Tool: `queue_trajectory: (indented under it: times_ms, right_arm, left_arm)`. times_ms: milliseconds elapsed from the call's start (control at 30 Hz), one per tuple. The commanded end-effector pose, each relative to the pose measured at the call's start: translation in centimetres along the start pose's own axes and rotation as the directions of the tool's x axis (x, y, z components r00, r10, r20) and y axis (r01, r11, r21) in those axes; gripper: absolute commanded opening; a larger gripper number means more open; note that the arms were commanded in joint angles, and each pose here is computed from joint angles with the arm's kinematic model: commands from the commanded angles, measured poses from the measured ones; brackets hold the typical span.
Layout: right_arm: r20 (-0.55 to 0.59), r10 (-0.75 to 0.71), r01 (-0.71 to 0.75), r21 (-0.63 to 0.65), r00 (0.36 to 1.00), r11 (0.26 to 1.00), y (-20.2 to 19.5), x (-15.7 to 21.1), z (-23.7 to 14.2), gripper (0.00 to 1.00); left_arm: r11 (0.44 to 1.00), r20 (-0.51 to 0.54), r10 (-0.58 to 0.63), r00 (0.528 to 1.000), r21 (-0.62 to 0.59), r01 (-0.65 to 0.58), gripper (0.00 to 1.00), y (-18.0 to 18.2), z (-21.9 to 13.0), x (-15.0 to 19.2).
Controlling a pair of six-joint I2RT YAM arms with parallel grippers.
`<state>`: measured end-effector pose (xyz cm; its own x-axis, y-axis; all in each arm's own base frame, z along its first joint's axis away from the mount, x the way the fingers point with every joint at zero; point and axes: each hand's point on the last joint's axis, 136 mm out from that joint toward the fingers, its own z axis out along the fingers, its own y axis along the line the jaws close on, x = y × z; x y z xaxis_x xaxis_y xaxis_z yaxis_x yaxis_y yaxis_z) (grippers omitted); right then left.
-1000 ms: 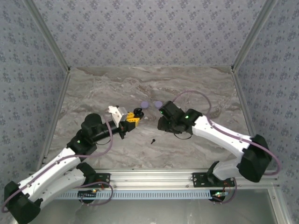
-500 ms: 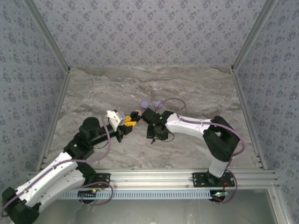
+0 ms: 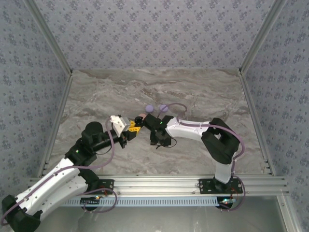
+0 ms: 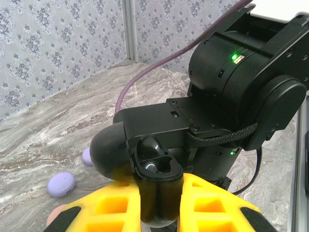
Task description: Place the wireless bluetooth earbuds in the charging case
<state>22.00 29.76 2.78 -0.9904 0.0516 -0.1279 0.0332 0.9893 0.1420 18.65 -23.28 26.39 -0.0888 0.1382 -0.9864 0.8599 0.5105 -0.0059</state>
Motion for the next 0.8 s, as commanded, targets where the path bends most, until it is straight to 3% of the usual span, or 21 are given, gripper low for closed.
queue_trajectory:
  times_ms: [0,467,767]
  right_arm:
    - [-0.023,0.023,-0.023,0.017,0.999,1.000,0.0,0.2,0.4,0.42]
    - [-0.056,0.027,-0.026,0.009,0.998,1.000,-0.2,0.6,1.7,0.26]
    - [0.025,0.000,0.001,-0.014,1.000,1.000,-0.2,-0.8,-1.0,0.22]
  left_arm:
    - [0.999,0.036,0.036,0.999,-0.001,-0.036,0.00,-0.2,-0.4,-1.4]
    - [1.000,0.021,0.025,0.999,-0.005,-0.025,0.00,-0.1,-0.3,-0.9]
    - [1.000,0.005,0.000,1.000,-0.005,0.000,0.00,0.0,-0.1,-0.3]
